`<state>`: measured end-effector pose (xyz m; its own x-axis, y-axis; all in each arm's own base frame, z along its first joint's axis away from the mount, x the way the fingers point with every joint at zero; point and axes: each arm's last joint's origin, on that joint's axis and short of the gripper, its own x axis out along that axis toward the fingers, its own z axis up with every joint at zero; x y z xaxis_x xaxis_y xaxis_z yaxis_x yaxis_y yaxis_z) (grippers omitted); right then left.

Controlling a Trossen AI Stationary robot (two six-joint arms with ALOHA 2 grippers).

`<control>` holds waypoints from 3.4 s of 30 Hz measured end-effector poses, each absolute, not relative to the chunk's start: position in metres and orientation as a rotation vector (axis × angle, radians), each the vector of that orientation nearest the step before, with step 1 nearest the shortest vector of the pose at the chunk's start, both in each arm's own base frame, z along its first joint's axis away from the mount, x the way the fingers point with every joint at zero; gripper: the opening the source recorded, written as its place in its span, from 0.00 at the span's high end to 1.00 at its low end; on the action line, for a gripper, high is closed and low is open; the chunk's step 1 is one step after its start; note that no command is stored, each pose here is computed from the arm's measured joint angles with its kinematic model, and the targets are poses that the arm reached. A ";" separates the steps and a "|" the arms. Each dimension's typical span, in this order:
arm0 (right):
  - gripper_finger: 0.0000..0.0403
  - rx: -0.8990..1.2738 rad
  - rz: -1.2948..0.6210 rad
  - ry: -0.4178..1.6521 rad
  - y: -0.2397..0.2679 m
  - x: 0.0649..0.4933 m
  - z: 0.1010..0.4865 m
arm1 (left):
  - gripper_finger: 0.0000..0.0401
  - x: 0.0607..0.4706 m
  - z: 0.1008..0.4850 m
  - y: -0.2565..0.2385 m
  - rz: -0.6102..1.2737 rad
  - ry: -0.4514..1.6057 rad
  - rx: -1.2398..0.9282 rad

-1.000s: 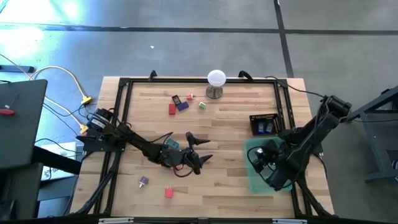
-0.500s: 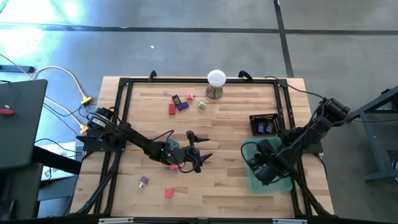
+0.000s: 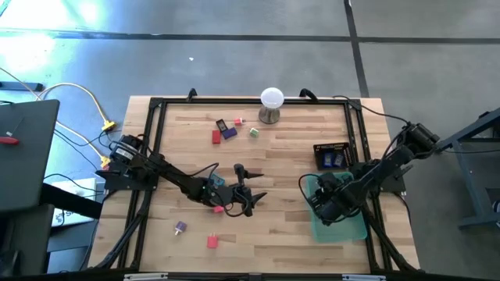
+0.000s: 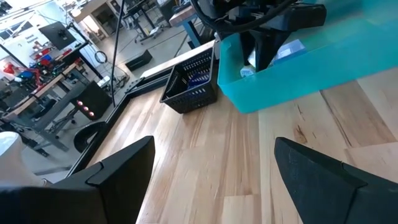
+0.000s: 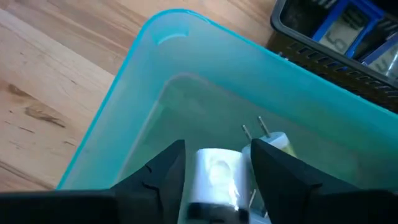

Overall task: Pick & Place Office items
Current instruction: Put the white charger adapter into the green bin, then put the light blue charger adapter into the green bin

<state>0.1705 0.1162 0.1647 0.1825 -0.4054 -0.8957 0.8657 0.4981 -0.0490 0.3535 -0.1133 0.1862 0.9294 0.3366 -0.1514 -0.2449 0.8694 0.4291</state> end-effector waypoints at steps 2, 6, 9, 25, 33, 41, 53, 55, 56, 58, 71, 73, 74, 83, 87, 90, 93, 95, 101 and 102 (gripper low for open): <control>0.56 0.543 -0.961 1.031 0.116 0.170 0.165 | 0.19 0.354 0.186 -0.113 0.307 0.226 0.417; 0.55 0.543 -0.961 1.031 0.116 0.170 0.165 | 0.19 0.354 0.186 -0.113 0.308 0.226 0.417; 0.55 0.520 -0.960 1.028 0.115 0.170 0.165 | 0.19 0.353 0.186 -0.113 0.307 0.229 0.420; 0.56 0.402 -0.840 0.777 0.121 0.160 0.197 | 0.19 0.350 0.178 -0.118 0.279 0.309 0.495; 0.56 0.381 -0.741 0.623 0.131 0.152 0.207 | 0.19 0.322 0.206 -0.125 0.369 0.439 0.748; 0.56 0.374 -0.729 0.588 0.133 0.151 0.208 | 0.20 0.283 0.233 -0.105 0.349 0.593 0.612; 0.56 0.370 -0.728 0.572 0.133 0.152 0.208 | 0.20 0.251 0.215 -0.051 -0.047 1.139 0.367; 0.56 0.366 -0.729 0.561 0.133 0.152 0.209 | 0.20 0.253 0.215 -0.044 -0.022 1.127 0.352; 0.56 0.365 -0.729 0.554 0.133 0.152 0.209 | 0.20 0.255 0.216 -0.041 -0.014 1.121 0.349; 0.56 0.365 -0.727 0.543 0.133 0.152 0.209 | 0.20 0.256 0.216 -0.034 -0.005 1.120 0.350; 0.56 0.338 -0.699 0.555 0.135 0.154 0.209 | 0.20 0.259 0.215 -0.013 -0.137 1.134 0.030; 0.56 0.335 -0.695 0.556 0.135 0.155 0.209 | 0.20 0.259 0.215 -0.013 -0.136 1.133 0.028; 0.56 0.336 -0.694 0.556 0.135 0.155 0.209 | 0.20 0.259 0.215 -0.013 -0.136 1.134 0.028; 0.56 0.334 -0.694 0.549 0.135 0.155 0.209 | 0.20 0.260 0.216 -0.017 -0.140 1.122 0.023; 0.56 0.337 -0.693 0.548 0.135 0.155 0.209 | 0.20 0.260 0.214 -0.019 -0.064 1.131 0.016; 0.56 0.336 -0.694 0.548 0.135 0.155 0.209 | 0.20 0.260 0.211 -0.020 0.012 1.145 0.086; 0.56 0.332 -0.690 0.549 0.136 0.155 0.209 | 0.20 0.261 0.204 -0.023 0.018 1.178 0.120; 0.56 0.329 -0.689 0.550 0.136 0.155 0.209 | 0.20 0.263 0.201 -0.025 0.009 1.182 0.124; 0.56 0.309 -0.675 0.537 0.137 0.157 0.210 | 0.20 0.266 0.189 -0.031 -0.022 1.235 0.152; 0.56 0.308 -0.675 0.537 0.137 0.157 0.210 | 0.20 0.267 0.187 -0.032 -0.025 1.238 0.154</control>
